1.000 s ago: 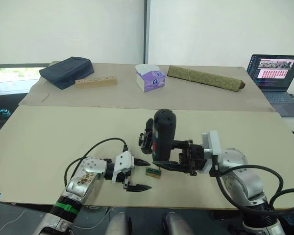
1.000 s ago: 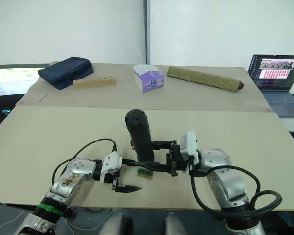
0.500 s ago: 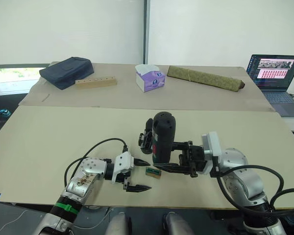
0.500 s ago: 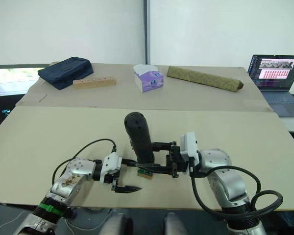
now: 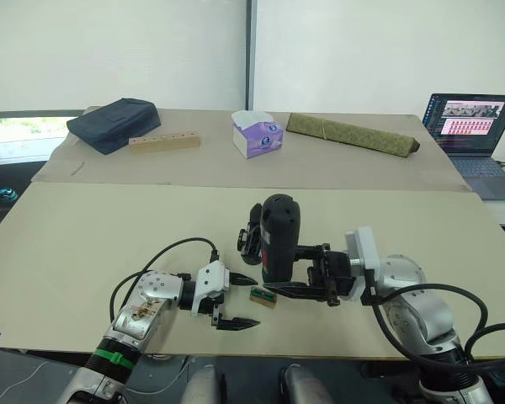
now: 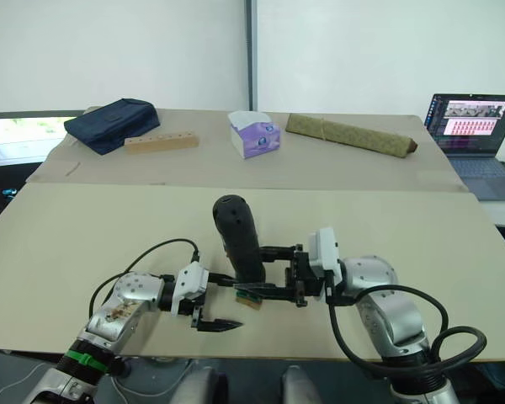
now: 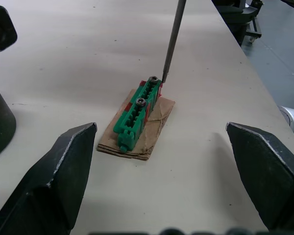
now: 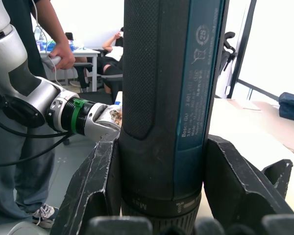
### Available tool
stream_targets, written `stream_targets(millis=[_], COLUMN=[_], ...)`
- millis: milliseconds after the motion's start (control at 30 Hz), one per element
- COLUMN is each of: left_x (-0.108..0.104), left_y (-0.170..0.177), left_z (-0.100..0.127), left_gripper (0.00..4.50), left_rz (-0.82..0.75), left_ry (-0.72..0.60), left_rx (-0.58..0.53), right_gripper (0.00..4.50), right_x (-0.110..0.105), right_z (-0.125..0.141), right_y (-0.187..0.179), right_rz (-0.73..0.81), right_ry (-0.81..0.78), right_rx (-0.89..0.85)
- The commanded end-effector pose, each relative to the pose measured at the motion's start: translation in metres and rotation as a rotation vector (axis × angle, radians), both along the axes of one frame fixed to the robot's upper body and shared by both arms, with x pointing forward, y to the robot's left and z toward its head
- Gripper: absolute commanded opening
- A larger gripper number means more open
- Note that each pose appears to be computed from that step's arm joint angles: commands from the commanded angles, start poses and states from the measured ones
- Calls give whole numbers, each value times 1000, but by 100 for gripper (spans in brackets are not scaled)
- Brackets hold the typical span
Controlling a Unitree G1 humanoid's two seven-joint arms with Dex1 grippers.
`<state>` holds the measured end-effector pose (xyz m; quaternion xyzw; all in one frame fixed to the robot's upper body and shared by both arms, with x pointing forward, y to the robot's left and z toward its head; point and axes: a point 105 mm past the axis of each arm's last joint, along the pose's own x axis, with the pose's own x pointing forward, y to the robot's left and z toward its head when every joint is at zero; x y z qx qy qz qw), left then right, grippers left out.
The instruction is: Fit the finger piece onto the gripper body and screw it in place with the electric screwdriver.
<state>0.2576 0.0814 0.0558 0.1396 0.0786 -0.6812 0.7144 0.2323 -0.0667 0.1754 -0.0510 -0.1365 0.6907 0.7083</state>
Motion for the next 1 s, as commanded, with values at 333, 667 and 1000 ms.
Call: stream_targets(millis=[333, 667, 1000], left_x=[-6, -6, -7], left_y=[4, 5, 12], left_z=[-20, -25, -29], left_gripper=[450, 450, 450], left_rz=[16, 24, 36], left_ry=[72, 74, 75], left_rx=[33, 32, 41], right_gripper=[191, 191, 191], right_x=[-6, 0, 4], right_z=[18, 31, 24], right_y=[-2, 1, 5], right_rz=[37, 18, 24], right_ry=[-54, -77, -76], right_rx=[32, 76, 55])
